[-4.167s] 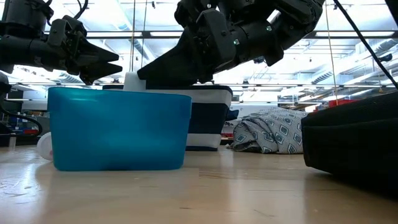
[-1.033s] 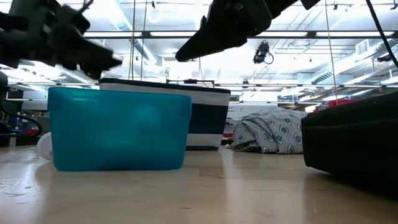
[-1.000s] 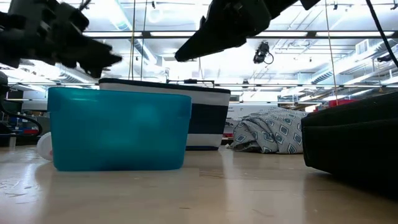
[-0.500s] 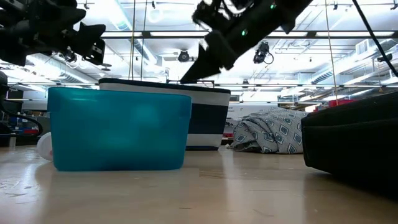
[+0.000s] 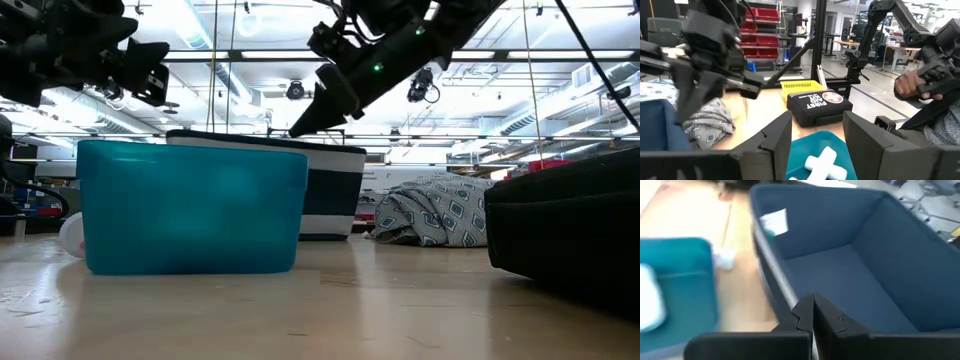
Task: Pick & place medical supplies in basket/bin
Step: Adjust the blue bin, then put the top transparent bottle in the yellow bin
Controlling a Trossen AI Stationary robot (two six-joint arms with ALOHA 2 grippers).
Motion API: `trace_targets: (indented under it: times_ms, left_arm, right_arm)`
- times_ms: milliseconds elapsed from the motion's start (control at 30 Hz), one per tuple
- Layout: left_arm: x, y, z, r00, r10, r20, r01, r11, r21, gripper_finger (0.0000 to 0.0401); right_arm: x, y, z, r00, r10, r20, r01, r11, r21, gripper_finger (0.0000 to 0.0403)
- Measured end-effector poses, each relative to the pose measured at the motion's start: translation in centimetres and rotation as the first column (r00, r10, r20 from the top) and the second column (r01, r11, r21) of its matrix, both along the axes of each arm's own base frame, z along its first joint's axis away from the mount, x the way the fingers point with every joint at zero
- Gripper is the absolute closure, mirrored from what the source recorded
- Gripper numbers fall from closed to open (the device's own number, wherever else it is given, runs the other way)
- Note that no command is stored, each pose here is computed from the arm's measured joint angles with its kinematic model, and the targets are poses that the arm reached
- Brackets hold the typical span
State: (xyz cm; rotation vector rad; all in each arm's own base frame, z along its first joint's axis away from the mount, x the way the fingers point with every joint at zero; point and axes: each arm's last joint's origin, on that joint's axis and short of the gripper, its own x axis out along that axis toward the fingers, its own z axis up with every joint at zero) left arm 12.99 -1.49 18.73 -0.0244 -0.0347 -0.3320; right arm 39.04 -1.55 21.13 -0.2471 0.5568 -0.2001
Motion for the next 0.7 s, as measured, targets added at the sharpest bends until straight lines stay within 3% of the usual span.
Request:
trace_targets:
  times_ms: [267,433,700]
  left_arm:
    - [0.0,0.2,-1.2,0.991,0.055,-0.121,-0.054,0.998,0.010,0.0237]
    - [-0.1,0.2,-2.0,0.973,0.070,-0.218,-0.074,0.997,-0.007,0.0237]
    - [-0.1,0.3,-2.1,0.961,0.117,-0.252,-0.136,0.989,-0.057,0.0228]
  right_arm:
    - [0.1,-0.5,0.2,1.000,-0.002,0.022,0.002,1.000,0.006,0.0398]
    - [0.2,1.8,0.1,0.994,0.104,0.020,-0.105,0.994,0.032,0.0388]
    - [-0.7,6.8,-0.5,0.962,0.263,-0.077,-0.263,0.965,0.001,0.0347]
